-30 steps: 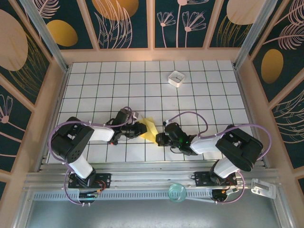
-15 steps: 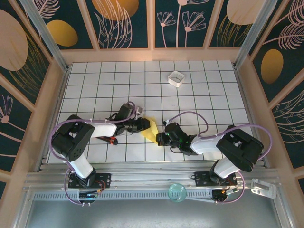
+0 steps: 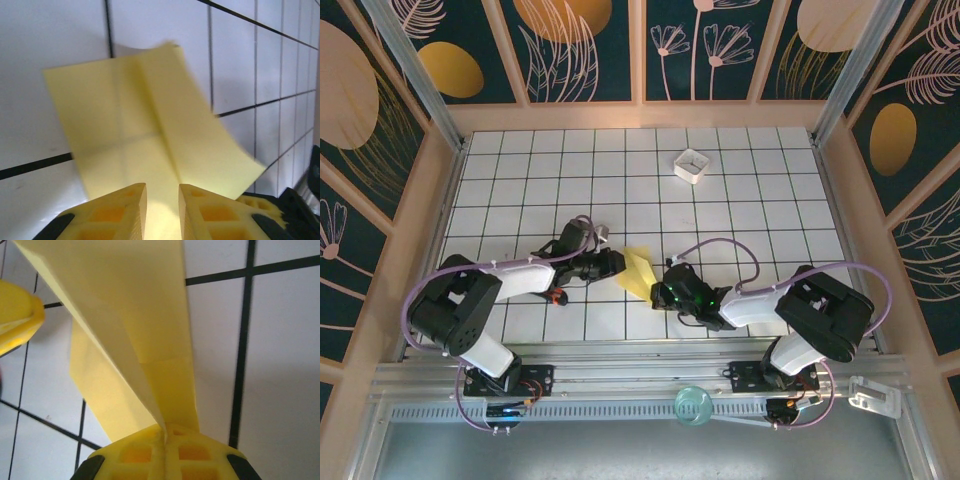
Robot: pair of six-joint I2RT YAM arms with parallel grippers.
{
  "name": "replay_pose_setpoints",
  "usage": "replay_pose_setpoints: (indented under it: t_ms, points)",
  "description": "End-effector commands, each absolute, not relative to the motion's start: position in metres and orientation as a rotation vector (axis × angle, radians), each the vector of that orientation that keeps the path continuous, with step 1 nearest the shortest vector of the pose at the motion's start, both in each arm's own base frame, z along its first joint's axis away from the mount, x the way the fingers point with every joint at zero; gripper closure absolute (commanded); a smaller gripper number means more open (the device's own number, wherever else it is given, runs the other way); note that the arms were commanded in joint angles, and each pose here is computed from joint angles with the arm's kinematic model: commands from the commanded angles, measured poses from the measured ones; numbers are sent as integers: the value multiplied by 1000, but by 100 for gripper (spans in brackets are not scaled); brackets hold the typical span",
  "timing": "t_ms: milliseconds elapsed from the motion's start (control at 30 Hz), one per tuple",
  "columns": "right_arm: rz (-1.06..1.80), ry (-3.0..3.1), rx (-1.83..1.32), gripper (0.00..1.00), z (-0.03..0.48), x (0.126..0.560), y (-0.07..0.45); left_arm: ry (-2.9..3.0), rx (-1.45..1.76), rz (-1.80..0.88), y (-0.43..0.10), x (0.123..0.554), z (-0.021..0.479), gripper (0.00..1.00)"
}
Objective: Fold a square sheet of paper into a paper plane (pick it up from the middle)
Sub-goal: Fourth fold the wing at the center of the table.
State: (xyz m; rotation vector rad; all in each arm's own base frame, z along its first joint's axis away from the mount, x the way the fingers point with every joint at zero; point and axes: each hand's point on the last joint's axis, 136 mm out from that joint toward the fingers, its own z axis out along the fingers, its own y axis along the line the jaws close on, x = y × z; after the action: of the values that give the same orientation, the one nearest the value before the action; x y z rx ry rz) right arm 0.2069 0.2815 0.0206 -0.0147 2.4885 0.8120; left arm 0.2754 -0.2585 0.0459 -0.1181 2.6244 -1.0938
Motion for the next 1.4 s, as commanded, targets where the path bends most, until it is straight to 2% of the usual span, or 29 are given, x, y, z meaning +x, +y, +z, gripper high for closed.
replay_pose_setpoints:
  t_ms: [0,267,667,867,1367]
  points:
    - [709,2452,84,100,29,218,270,2634,-146,-1096,-254,274,46,76]
    - [649,2440,137,100,34,218,263,2586,-65,-1207,-273,280,71,76]
    - [816,2458,57,99,30,215,282,2567,25,-1360,-298,277,80,78]
    - [894,2463,-17,98,32,210,290,2546,60,-1383,-300,275,83,75]
    - [857,2514,-102,97,15,205,289,2531,47,-1449,-301,261,89,76]
